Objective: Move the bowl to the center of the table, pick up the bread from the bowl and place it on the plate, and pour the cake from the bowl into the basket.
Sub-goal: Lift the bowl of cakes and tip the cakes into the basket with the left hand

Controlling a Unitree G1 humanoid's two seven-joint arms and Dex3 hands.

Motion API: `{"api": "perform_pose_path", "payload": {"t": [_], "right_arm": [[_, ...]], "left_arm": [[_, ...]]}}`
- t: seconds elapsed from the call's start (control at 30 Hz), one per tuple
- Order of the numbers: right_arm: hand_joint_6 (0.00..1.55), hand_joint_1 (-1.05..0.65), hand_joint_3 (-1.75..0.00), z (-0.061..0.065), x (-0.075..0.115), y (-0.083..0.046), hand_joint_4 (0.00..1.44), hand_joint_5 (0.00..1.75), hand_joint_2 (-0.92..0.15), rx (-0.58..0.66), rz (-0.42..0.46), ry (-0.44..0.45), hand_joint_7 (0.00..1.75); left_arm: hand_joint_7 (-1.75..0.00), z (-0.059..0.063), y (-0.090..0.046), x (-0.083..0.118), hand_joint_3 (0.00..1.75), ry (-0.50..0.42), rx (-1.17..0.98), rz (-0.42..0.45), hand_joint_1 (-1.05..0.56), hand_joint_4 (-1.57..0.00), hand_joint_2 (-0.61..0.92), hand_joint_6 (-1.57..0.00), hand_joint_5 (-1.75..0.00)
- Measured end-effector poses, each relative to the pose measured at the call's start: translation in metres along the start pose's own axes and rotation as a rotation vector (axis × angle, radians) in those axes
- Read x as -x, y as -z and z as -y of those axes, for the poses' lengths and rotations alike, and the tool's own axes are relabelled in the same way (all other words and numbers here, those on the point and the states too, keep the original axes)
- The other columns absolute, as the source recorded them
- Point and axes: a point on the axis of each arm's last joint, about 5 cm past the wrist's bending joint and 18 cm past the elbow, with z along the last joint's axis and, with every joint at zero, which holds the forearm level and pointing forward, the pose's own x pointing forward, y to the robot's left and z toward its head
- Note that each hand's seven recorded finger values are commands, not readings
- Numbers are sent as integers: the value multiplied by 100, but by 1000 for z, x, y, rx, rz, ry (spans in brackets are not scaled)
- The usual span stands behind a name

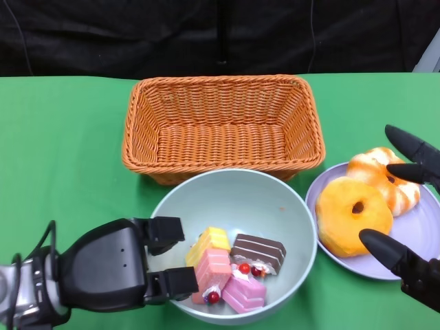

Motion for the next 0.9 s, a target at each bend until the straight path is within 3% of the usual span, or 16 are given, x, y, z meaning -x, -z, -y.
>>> {"api": "perform_pose_path", "payload": {"t": [0.1,0.17,0.3,0.4,0.53,0.57,0.6,0.67,0.77,0.83,0.9], "right_arm": [[0,-40,-34,0,1,0,0,107,-89,-1,6,0,62],[0,-38,-37,-1,1,0,0,113,-87,2,9,-3,76],[0,-38,-39,0,2,0,0,115,-86,7,7,-13,80],[11,-30,-45,-2,2,1,11,125,-80,6,-6,-53,93],[24,-24,-58,-8,4,6,22,130,-72,-9,-47,-99,95],[27,-23,-60,-8,4,7,24,131,-71,-9,-52,-103,96],[32,-20,-63,-10,4,8,26,135,-70,-14,-56,-108,98],[40,-13,-77,-15,5,10,31,142,-62,-39,-74,-134,105],[47,-5,-95,-23,7,15,38,147,-52,-79,-105,-170,112],[49,-3,-101,-25,8,17,41,148,-49,-100,-116,-178,113],[58,4,-124,-28,9,18,53,151,-37,-126,-109,-174,119]], "left_arm": [[-160,-4,-1,0,3,9,-2,-5,-30,-94,90,-78,-175],[-162,-8,-4,3,4,-6,13,-31,-29,-93,92,-76,-175],[-163,-22,0,8,4,-36,-3,-60,-29,-93,92,-76,-175],[-173,-27,-1,11,10,-70,-10,-106,-25,-97,92,-72,-175],[-175,-36,3,10,9,-133,-16,-152,-21,-100,84,-70,-175],[-175,-38,3,10,19,-144,-12,-163,-19,-101,80,-71,-175],[-175,-40,4,9,74,-151,-5,-176,-18,-102,53,-73,-175],[-175,-42,4,6,136,-181,26,-205,-16,-104,23,-75,-175],[-175,-46,6,-2,157,-239,75,-230,-16,-104,13,-75,-175],[-175,-48,7,-4,160,-257,92,-242,-16,-104,13,-75,-175],[-175,-50,8,-7,164,-287,138,-262,-16,-104,16,-78,-175]]}}
